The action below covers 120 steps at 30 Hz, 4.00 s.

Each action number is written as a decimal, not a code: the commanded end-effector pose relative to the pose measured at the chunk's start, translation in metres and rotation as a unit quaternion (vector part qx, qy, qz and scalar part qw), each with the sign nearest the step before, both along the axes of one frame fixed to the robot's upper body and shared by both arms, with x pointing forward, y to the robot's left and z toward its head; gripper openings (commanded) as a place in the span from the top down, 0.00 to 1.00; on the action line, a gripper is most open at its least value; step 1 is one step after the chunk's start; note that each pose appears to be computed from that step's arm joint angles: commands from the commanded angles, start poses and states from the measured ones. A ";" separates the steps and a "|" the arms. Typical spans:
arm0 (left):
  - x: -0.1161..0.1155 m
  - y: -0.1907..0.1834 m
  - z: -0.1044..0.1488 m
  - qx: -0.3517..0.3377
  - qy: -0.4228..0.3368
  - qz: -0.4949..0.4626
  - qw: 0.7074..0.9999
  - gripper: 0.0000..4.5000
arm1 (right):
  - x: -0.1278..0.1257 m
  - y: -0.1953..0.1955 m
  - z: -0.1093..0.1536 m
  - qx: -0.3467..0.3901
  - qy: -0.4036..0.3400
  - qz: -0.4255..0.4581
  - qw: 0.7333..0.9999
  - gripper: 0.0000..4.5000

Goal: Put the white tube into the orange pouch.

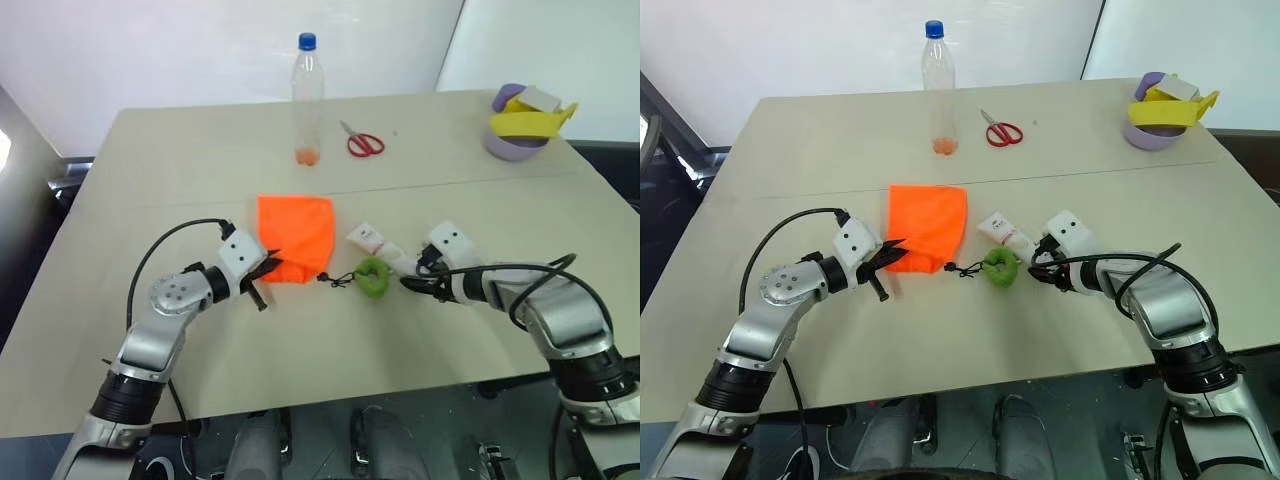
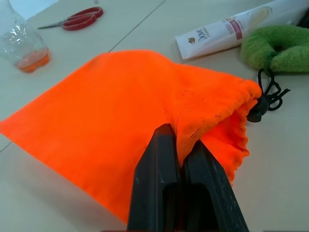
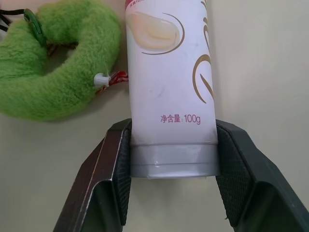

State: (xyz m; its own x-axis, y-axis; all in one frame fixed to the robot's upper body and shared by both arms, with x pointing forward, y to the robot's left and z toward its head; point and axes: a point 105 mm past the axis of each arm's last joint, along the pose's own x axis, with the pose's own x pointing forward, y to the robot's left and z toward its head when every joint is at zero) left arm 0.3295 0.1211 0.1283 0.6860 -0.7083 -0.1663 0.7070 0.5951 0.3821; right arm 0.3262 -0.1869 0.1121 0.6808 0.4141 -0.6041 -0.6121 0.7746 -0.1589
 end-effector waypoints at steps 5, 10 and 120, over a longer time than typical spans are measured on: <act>0.006 -0.008 0.011 0.026 -0.041 -0.015 0.999 1.00 | -0.014 0.017 0.070 0.082 -0.093 0.094 0.988 0.59; 0.009 -0.007 0.012 0.033 -0.047 -0.019 0.998 1.00 | -0.054 0.070 0.059 0.115 -0.038 0.207 0.971 0.59; -0.010 0.002 -0.006 0.015 0.009 -0.024 1.000 1.00 | -0.026 0.096 0.026 0.040 -0.060 0.212 0.975 0.00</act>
State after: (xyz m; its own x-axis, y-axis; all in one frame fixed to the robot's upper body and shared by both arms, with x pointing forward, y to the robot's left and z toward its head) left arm 0.3216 0.1221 0.1173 0.6592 -0.7196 -0.2182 0.7373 0.5615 0.3755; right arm 0.3035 -0.0968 0.1353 0.5172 0.6925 -0.5029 -0.8457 0.5036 -0.1763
